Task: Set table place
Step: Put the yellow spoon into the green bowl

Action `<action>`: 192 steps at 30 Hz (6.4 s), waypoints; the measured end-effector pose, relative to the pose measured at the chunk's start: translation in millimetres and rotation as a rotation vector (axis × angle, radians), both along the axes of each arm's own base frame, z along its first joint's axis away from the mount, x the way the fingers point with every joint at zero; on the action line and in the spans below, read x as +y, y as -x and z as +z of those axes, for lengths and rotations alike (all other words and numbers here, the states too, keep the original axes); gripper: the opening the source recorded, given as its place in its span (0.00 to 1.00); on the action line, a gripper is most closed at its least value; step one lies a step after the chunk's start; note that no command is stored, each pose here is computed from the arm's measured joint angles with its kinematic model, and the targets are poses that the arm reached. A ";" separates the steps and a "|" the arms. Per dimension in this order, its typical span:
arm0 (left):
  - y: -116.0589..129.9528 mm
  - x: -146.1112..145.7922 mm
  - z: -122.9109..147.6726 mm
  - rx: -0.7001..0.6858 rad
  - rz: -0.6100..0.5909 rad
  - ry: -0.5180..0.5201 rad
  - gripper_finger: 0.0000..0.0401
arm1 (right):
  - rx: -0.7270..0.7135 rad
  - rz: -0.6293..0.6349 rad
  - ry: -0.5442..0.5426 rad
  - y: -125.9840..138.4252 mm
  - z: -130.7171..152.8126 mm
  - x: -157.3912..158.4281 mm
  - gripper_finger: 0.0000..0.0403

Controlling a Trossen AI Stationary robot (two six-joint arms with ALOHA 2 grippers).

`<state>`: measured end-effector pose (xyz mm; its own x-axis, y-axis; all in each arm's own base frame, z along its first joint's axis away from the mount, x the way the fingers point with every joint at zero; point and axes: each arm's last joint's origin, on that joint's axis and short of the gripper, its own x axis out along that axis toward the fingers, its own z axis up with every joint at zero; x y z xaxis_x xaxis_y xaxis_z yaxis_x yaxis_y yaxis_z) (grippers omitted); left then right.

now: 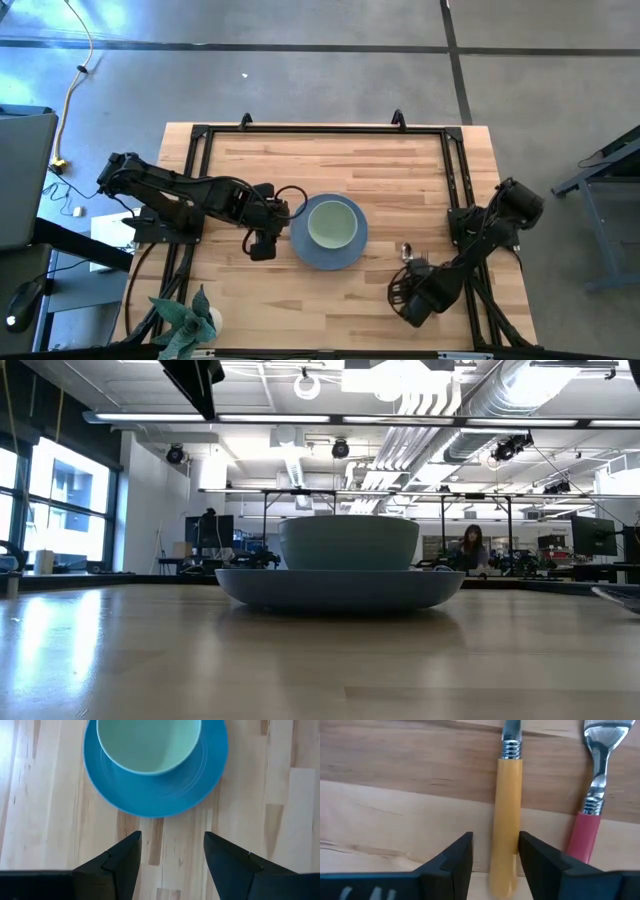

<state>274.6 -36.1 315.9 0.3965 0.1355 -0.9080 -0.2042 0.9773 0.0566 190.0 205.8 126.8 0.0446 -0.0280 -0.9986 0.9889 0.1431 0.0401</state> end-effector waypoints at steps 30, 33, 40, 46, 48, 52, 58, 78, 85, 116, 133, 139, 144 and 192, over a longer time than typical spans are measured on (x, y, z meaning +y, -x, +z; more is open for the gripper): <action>0.0 -0.1 0.0 -0.002 0.014 0.010 0.50 | -0.060 0.207 0.062 -26.6 128.8 -32.3 0.03; 0.1 -0.1 0.0 -0.001 0.014 0.010 0.50 | -0.056 0.306 0.070 -40.5 166.0 -50.4 0.03; 0.3 -0.1 -0.1 0.002 0.010 0.008 0.50 | -0.083 0.520 0.072 -65.4 219.5 -106.9 0.03; 0.3 -0.1 -0.2 0.005 -0.007 0.001 0.50 | -0.050 0.673 -0.044 -90.4 211.5 -153.8 0.03; 0.3 -0.1 -0.2 0.006 -0.008 0.000 0.50 | -0.030 0.726 -0.106 -101.2 201.3 -165.4 0.03; 0.3 -0.1 -0.2 0.006 -0.010 -0.001 0.50 | 0.011 0.828 -0.211 -123.0 175.6 -183.1 0.03; 0.2 -0.1 -0.1 0.005 -0.010 -0.001 0.50 | 0.040 0.925 -0.344 -142.3 145.6 -192.3 0.03; -0.5 -0.2 0.2 -0.005 0.003 0.006 0.50 | -0.064 1.070 -0.369 -205.9 147.9 -195.9 0.03; -0.5 -0.2 0.2 -0.005 0.003 0.006 0.50 | -0.076 1.025 -0.357 -201.0 157.9 -195.5 0.03; -2.0 -0.4 0.8 -0.022 0.007 0.010 0.50 | 0.140 0.893 -0.400 -157.6 125.3 -204.6 0.03; -3.6 -0.6 1.5 -0.040 0.006 0.013 0.50 | -0.024 0.832 -0.394 -171.6 163.2 -201.2 0.03; -3.5 -0.6 1.5 -0.038 -0.008 0.006 0.50 | -0.032 0.826 -0.464 -175.6 157.0 -196.4 0.03; -3.5 -0.6 1.5 -0.037 -0.012 0.004 0.50 | -0.017 0.866 -0.522 -181.9 143.7 -186.7 0.03; -3.6 -0.5 1.6 -0.038 -0.012 0.000 0.50 | 0.058 0.845 -0.545 -198.8 101.0 -221.0 0.02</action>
